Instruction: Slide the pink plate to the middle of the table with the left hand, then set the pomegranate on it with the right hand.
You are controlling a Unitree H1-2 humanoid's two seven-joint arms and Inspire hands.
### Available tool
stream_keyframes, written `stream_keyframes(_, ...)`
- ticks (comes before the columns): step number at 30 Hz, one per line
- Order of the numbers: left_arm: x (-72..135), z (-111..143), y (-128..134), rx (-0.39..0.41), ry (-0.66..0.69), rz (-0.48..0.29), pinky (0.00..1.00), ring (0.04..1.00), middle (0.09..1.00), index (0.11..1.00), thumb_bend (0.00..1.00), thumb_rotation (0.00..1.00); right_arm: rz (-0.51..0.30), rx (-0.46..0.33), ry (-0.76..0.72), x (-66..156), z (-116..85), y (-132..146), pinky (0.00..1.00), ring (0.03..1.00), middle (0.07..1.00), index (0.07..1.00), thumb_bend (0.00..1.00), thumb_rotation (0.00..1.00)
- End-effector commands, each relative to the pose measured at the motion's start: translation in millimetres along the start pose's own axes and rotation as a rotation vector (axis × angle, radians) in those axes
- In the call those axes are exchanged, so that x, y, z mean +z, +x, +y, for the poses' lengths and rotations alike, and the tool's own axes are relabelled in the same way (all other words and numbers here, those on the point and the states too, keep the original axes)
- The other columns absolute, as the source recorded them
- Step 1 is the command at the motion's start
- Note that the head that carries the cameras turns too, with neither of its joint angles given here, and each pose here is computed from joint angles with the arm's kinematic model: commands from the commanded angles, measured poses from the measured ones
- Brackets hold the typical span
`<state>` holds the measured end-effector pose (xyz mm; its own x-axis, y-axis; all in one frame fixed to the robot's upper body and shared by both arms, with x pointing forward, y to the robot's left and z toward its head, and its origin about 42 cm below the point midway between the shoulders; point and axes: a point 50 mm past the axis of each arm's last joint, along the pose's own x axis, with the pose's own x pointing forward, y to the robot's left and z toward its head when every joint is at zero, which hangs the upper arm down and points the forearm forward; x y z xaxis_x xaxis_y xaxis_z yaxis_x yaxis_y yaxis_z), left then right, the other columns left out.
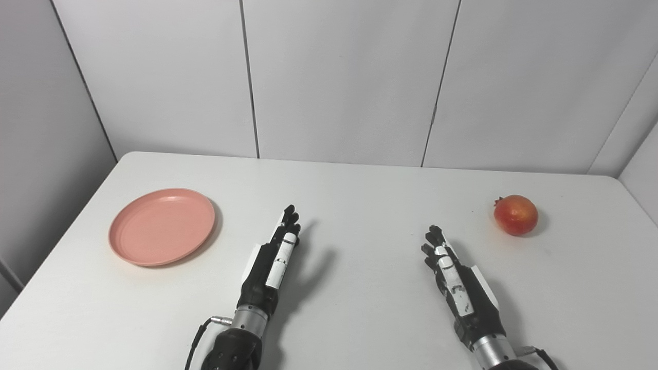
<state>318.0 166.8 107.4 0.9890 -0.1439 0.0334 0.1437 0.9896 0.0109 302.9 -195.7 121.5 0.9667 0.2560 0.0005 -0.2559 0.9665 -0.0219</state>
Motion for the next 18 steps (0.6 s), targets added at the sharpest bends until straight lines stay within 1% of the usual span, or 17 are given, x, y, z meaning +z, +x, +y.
stream_keyframes(1,-8.0,1.5,-7.3,0.001,-0.01,0.022,0.96,0.976,0.996,0.998,0.34,1.0,-0.055,0.01,-0.008,8.6,3.8,4.1,0.99,0.974,0.996,1.0,0.23,1.0)
stream_keyframes(18,-8.3,1.6,-6.9,0.002,-0.013,0.024,0.95,0.97,0.99,0.993,0.34,1.0,-0.052,0.018,-0.002,8.3,3.1,4.2,1.0,0.981,1.0,1.0,0.24,1.0)
